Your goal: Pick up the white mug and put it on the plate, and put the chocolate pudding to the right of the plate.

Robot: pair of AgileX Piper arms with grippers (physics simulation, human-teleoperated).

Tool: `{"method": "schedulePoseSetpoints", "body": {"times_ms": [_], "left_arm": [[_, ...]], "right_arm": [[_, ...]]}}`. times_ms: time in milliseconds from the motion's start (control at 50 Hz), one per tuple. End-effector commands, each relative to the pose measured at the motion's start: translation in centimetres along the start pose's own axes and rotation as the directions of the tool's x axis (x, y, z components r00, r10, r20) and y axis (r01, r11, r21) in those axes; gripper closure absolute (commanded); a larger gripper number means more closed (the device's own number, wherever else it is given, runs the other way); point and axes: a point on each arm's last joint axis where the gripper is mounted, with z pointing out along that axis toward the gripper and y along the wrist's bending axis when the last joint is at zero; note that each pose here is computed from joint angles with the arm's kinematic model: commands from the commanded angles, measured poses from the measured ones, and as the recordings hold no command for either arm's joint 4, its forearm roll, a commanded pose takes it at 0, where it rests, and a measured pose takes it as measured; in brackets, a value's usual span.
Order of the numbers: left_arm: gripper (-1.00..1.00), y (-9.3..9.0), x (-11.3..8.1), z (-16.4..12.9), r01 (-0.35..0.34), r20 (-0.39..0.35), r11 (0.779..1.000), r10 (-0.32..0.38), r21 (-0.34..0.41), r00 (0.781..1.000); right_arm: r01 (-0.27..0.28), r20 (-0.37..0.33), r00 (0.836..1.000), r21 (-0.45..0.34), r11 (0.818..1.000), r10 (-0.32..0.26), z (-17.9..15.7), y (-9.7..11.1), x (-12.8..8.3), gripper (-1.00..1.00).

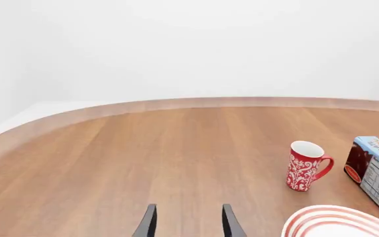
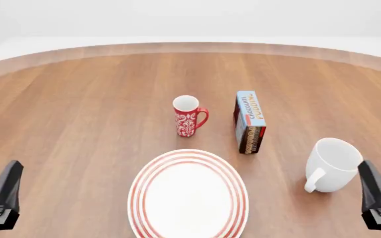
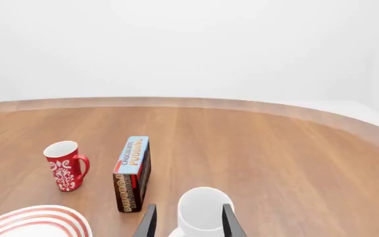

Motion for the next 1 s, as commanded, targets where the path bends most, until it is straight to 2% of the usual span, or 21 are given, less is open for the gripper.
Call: {"method": "schedulePoseSetpoints", "body": {"times_ms": [20,540,1000], "left_arm": [[-1.00,0.0,-0.1,0.0,-0.001,-0.002,1.000,0.001,0.001,1.000],[-1.00,0.0,-0.2,0.0,-0.012,-0.005,1.000,0.012,0.007,1.000],[-1.00,-0.2,-1.3,0.6,-0.040,-0.013,0.999,0.041,0.034,0.999]], "right_arm": [[0.001,0.000,1.000,0.000,1.000,-0.001,0.0,0.0,-0.1,-1.00],[0.005,0.004,1.000,-0.001,1.000,-0.005,0.0,0.0,-0.2,-1.00],[0.006,0.004,1.000,0.001,1.000,-0.006,0.0,0.0,-0.2,-1.00]]}}
